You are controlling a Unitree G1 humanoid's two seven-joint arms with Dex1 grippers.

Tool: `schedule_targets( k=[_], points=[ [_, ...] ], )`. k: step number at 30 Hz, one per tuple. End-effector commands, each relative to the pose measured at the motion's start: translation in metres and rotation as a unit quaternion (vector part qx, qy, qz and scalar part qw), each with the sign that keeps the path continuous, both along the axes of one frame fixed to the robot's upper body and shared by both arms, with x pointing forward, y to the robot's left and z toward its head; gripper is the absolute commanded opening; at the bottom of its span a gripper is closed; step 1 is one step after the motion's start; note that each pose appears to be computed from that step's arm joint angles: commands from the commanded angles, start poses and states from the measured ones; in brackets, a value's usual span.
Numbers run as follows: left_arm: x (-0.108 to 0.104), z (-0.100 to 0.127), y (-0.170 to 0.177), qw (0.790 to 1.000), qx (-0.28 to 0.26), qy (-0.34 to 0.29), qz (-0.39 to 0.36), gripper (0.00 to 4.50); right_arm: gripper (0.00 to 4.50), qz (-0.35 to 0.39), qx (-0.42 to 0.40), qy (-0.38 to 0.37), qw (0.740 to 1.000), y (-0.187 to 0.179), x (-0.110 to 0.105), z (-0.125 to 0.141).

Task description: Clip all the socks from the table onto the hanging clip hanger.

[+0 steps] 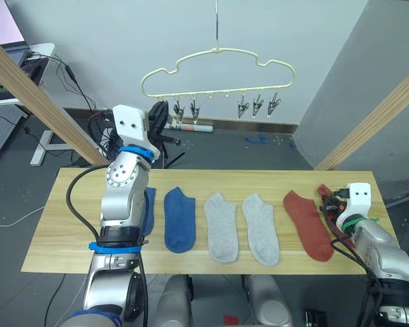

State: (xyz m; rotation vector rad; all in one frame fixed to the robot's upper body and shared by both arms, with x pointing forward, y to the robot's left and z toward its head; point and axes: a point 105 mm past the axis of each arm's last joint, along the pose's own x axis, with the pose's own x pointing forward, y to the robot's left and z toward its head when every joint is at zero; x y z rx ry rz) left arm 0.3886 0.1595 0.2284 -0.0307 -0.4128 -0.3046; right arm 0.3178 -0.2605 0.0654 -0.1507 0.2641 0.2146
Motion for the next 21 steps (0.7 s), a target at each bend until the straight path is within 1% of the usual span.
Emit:
schedule_targets(
  k=[1, 3, 5, 12, 16, 21],
  points=[
    [-0.01, 0.016, -0.001, 0.999, -0.003, -0.025, -0.02, 0.0, 0.02, 0.15, -0.083, -0.066, 0.983, 0.051, -0.013, 0.037],
    [-0.012, 0.017, -0.002, 0.999, -0.003, -0.02, -0.032, 0.0, 0.02, 0.194, -0.105, -0.079, 0.972, 0.078, -0.014, 0.045],
    [-0.013, 0.019, -0.003, 0.999, -0.005, -0.015, -0.045, 0.0, 0.02, 0.225, -0.108, -0.102, 0.963, 0.105, -0.01, 0.055],
    [-0.018, 0.024, -0.01, 0.993, -0.047, 0.021, -0.108, 0.0, 0.02, 0.301, -0.062, -0.163, 0.938, 0.206, 0.02, 0.088],
    [-0.02, 0.023, -0.011, 0.989, -0.06, 0.037, -0.127, 0.0, 0.02, 0.32, -0.025, -0.162, 0.933, 0.242, 0.032, 0.096],
    [-0.023, 0.023, -0.012, 0.987, -0.063, 0.045, -0.139, 0.0, 0.02, 0.343, 0.005, -0.168, 0.924, 0.275, 0.04, 0.11]
  ],
)
